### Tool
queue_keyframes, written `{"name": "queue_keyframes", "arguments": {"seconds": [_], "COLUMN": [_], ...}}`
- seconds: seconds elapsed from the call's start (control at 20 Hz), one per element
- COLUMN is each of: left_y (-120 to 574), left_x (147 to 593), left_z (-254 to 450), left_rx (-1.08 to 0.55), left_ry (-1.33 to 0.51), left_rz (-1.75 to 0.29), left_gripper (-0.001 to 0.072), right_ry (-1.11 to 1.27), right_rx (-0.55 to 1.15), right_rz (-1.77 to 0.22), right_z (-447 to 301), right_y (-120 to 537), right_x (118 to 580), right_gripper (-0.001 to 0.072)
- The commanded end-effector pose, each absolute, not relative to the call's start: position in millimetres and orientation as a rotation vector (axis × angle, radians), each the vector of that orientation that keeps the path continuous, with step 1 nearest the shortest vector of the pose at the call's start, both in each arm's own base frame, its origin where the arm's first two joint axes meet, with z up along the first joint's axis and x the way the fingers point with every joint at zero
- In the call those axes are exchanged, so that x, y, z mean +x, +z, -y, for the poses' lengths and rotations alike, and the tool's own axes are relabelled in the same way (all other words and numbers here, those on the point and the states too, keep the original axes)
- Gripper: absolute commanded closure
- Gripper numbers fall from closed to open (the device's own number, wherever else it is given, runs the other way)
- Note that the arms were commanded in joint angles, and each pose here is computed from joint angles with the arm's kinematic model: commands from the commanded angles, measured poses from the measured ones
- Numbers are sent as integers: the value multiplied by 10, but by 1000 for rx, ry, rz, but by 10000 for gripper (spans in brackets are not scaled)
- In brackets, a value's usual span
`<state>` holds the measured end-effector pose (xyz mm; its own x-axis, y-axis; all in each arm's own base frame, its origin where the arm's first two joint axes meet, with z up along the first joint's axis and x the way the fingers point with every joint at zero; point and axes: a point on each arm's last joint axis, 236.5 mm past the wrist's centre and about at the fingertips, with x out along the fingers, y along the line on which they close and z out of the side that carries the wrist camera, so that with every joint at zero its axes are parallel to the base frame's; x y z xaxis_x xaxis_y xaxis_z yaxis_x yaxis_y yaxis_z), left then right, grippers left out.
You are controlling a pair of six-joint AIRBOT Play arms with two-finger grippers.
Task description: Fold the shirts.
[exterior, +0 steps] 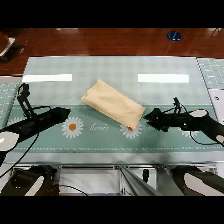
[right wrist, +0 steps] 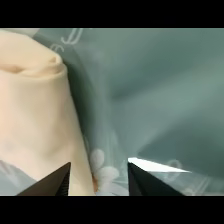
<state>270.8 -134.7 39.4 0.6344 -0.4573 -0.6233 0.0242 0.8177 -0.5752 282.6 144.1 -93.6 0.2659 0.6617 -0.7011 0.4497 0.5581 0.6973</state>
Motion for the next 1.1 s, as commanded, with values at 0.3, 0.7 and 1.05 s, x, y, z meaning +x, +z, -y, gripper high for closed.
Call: {"name": "queue_keyframes", "arguments": {"seconds": [0.3,0.7,1.05], "left_y": [432,432,432], "left_x": [2738,2738,2738], "left_z": [1355,1355,1355], "left_rx": [-580,-579,-578], "left_ry": [-293,-293,-293], "left_rz": [-830,-830,-830], "left_gripper": [690,690,689], "right_ry": [442,749,695], "right_rx": [867,630,306], "right_rz": [-1489,-1265,-1140], "right_z": [-2267,-2771,-2358], "right_y": [-926,299,1437], "right_x": [3197,3800,4131], "right_gripper": [352,686,686]}}
